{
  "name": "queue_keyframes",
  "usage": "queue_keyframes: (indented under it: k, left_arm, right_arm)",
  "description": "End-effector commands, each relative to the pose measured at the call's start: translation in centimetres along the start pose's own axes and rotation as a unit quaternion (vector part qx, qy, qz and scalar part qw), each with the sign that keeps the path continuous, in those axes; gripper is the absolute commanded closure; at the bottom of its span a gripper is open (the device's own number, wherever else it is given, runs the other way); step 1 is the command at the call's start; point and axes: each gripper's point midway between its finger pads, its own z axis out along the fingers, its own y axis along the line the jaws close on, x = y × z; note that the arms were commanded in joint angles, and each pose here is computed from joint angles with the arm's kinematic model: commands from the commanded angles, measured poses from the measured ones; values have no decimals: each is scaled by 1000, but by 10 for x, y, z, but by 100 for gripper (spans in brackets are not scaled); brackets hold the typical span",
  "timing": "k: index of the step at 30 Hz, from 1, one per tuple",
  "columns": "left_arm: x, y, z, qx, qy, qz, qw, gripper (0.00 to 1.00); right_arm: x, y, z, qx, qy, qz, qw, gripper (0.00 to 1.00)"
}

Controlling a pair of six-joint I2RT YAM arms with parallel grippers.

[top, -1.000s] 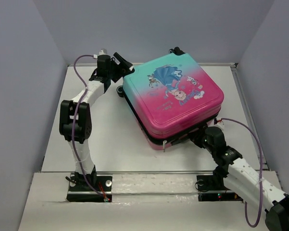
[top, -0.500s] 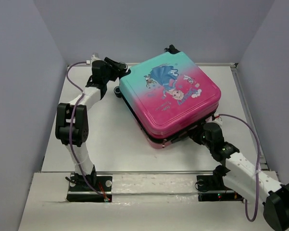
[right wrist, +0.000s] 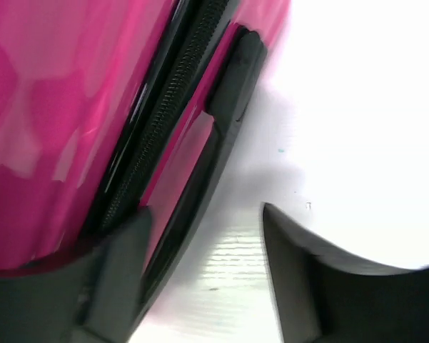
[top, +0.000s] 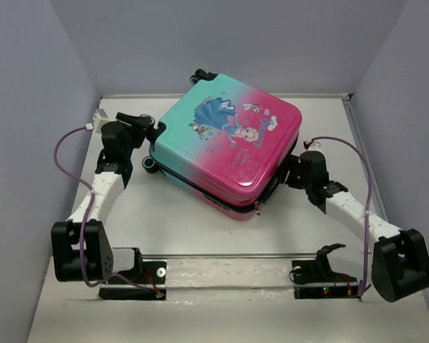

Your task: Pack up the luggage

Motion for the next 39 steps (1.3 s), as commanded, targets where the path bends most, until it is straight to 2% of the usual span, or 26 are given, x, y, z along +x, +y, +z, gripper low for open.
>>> queue_keyframes:
  k: [1,3,5,7,11,12,14,17,20,22,23,26,30,32,36,39]
  left_arm:
    - [-23,-48,-23,79,-24,49,995,94]
    - [-26,-62,-26,87,-16,53,995,94]
    - [-27,-75,-31,100,-6,53,994,94]
    - [-24,-79,-35,105,5,47,993,94]
    - [-18,-87,-44,122,27,35,992,94]
    - [-16,-92,-47,131,37,35,990,94]
    - [-19,-107,-52,148,44,33,988,94]
    - [-22,-123,-61,165,49,30,985,94]
    - [-21,-128,-69,172,57,26,983,94]
    - [-19,-128,-74,176,61,25,982,94]
    - [-14,-118,-73,166,64,23,984,94]
    - [-5,-89,-70,136,60,29,988,94]
    - [10,-56,-59,106,69,33,991,94]
    - [18,-42,-54,91,77,38,992,94]
    - [19,-21,-42,61,64,49,995,94]
    - [19,-16,-31,49,65,57,995,94]
  right_arm:
    - [-69,60,-36,-114,-85,-45,989,22]
    - [-61,61,-49,-120,-61,-59,989,16]
    - [-55,66,-61,-136,-41,-70,987,16]
    - [-56,70,-80,-153,-49,-72,984,17]
    - [-27,81,-104,-215,-7,-68,974,39]
    - [-20,80,-107,-222,4,-68,973,50]
    - [-7,80,-114,-229,18,-71,971,58]
    - [2,80,-122,-237,22,-73,969,58]
    - [21,84,-126,-260,51,-73,962,51]
    - [34,83,-125,-262,67,-75,960,43]
    - [41,86,-125,-265,76,-80,958,39]
    - [58,94,-124,-271,95,-89,954,37]
    - [76,101,-115,-276,107,-94,951,50]
    - [81,100,-110,-274,108,-97,951,53]
    - [78,102,-104,-289,71,-100,949,62]
    - [82,96,-99,-282,66,-102,952,62]
